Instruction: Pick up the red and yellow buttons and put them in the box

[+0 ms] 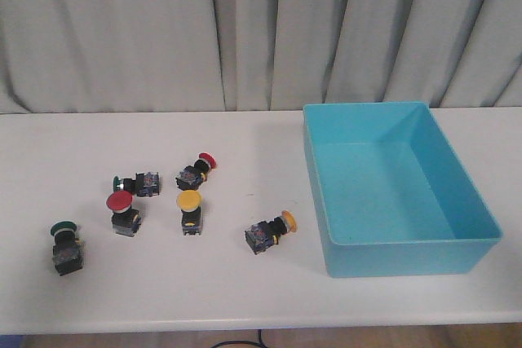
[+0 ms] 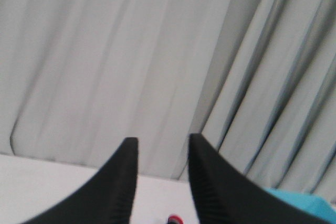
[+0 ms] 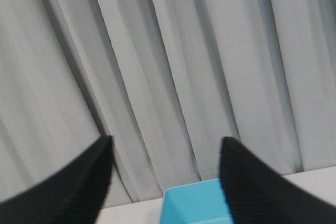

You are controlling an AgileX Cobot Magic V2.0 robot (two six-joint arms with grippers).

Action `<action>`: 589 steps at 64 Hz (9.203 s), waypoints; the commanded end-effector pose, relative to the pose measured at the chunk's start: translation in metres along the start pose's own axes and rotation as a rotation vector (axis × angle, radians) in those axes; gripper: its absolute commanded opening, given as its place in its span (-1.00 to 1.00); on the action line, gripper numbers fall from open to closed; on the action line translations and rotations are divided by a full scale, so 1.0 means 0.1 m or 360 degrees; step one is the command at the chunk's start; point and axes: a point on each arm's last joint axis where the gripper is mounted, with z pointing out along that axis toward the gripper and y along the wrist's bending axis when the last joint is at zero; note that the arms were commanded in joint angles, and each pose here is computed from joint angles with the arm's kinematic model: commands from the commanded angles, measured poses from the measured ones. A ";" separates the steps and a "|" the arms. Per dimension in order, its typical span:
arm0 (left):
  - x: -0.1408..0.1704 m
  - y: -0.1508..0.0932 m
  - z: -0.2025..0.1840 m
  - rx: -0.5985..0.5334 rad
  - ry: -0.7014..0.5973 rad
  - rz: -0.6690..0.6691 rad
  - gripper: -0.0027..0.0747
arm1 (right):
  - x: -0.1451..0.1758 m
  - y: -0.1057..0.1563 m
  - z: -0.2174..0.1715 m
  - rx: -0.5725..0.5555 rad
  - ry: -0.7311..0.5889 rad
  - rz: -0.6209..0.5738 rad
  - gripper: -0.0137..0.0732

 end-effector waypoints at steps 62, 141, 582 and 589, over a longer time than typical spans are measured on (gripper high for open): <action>0.56 -0.21 2.47 0.0094 0.0926 0.0590 0.42 | -0.11 0.03 0.02 -0.0006 -0.0070 0.0020 0.65; 1.99 0.20 2.94 -0.0016 0.1607 0.0571 0.42 | -0.08 0.03 0.02 -0.0018 -0.0007 0.0062 0.65; 1.00 -1.11 2.32 0.0232 0.1430 0.0906 0.34 | -0.72 0.85 0.41 -0.1144 0.0374 -0.0416 0.57; 0.93 -1.22 2.50 0.0202 0.1436 0.0903 0.34 | -0.71 0.85 0.41 -0.1151 0.0399 -0.0405 0.57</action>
